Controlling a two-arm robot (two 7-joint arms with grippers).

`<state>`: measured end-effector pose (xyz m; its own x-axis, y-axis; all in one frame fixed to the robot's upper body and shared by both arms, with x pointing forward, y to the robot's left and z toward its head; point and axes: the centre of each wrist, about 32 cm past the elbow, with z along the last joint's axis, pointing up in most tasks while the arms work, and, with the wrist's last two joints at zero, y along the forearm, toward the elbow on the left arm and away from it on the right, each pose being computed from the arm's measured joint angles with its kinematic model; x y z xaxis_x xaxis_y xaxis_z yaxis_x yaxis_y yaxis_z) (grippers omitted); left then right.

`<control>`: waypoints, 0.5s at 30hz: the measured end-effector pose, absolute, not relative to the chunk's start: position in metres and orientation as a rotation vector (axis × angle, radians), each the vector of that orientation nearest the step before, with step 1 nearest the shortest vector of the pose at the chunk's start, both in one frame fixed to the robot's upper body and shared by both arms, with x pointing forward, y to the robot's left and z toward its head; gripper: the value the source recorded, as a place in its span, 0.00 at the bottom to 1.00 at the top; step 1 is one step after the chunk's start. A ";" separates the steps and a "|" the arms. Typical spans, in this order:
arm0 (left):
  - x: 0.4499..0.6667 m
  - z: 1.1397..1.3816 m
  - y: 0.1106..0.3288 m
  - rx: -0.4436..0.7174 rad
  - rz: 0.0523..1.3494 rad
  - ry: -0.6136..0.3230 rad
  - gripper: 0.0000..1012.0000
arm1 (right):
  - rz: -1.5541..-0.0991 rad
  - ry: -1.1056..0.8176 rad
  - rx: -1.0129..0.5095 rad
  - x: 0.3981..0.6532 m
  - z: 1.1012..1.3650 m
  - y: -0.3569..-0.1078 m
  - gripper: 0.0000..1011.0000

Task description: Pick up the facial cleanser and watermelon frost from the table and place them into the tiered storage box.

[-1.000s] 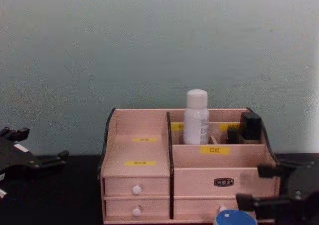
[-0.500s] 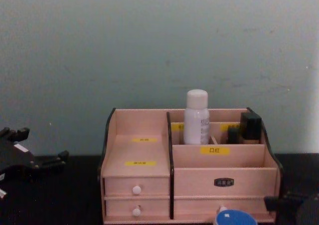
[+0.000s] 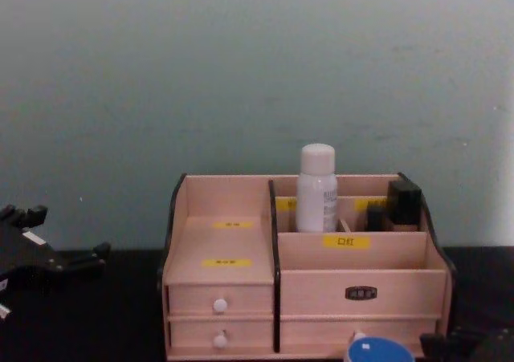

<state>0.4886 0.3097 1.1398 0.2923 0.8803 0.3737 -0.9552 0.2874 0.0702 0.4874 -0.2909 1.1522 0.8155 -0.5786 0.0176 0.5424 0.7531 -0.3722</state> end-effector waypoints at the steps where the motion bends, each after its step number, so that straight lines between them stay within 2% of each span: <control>1: 0.489 1.140 0.310 0.304 1.248 -0.285 0.99 | -0.613 0.102 -0.374 0.488 1.152 -0.291 0.99; 15: 0.489 1.140 0.310 0.304 1.248 -0.285 0.99 | -0.606 0.117 -0.364 0.498 1.147 -0.281 0.99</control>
